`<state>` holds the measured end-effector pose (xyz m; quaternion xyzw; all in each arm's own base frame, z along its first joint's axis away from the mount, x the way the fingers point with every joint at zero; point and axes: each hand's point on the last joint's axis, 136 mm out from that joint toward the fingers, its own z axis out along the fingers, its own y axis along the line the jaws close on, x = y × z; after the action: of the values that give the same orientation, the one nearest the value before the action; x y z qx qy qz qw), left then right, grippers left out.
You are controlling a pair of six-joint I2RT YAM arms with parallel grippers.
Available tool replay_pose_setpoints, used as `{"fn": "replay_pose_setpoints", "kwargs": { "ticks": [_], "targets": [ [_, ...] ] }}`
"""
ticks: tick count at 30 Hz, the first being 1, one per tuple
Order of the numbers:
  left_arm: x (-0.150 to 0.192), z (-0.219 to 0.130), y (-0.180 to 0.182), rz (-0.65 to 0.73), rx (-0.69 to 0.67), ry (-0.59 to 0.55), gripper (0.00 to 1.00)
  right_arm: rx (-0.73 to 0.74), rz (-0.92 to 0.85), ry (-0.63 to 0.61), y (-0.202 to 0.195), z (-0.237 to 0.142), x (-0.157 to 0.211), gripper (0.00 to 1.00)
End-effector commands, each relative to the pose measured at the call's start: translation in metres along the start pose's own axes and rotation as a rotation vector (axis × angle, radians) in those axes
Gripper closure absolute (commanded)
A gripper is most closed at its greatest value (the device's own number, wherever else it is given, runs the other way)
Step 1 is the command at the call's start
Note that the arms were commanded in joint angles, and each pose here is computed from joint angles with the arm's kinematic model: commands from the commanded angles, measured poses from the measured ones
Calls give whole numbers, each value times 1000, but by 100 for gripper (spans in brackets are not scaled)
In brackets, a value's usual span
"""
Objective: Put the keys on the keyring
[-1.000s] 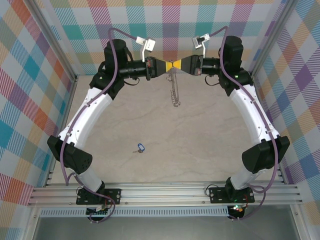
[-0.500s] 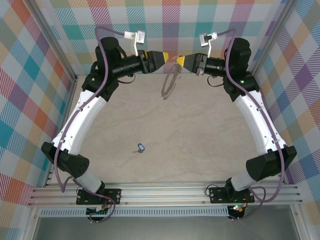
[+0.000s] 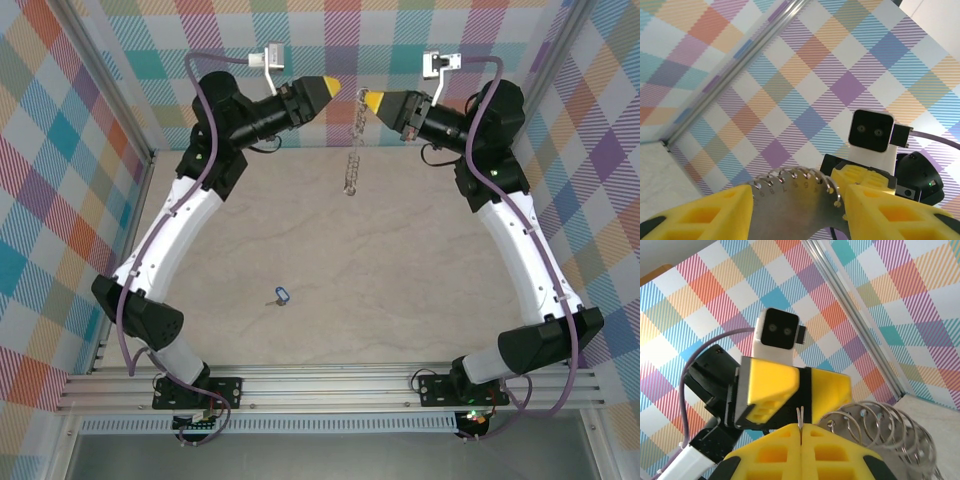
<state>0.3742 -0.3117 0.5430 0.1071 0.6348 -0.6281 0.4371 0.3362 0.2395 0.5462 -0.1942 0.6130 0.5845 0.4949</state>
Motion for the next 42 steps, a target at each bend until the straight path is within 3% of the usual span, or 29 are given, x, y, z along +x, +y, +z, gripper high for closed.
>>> {"fn": "replay_pose_setpoints", "kwargs": {
  "ticks": [1,23,35,42],
  "targets": [
    [5,9,-23,-13,94,15,50,-52,-45,-65,17,2,-19,100],
    [5,11,-33,9,115,-21,54,-47,-2,-61,5,8,-15,100],
    [2,2,-36,27,91,-53,41,-42,17,-60,0,10,-13,100],
    [-1,0,-42,33,105,-63,40,-52,43,-59,-3,11,-11,100]
  ]
}}
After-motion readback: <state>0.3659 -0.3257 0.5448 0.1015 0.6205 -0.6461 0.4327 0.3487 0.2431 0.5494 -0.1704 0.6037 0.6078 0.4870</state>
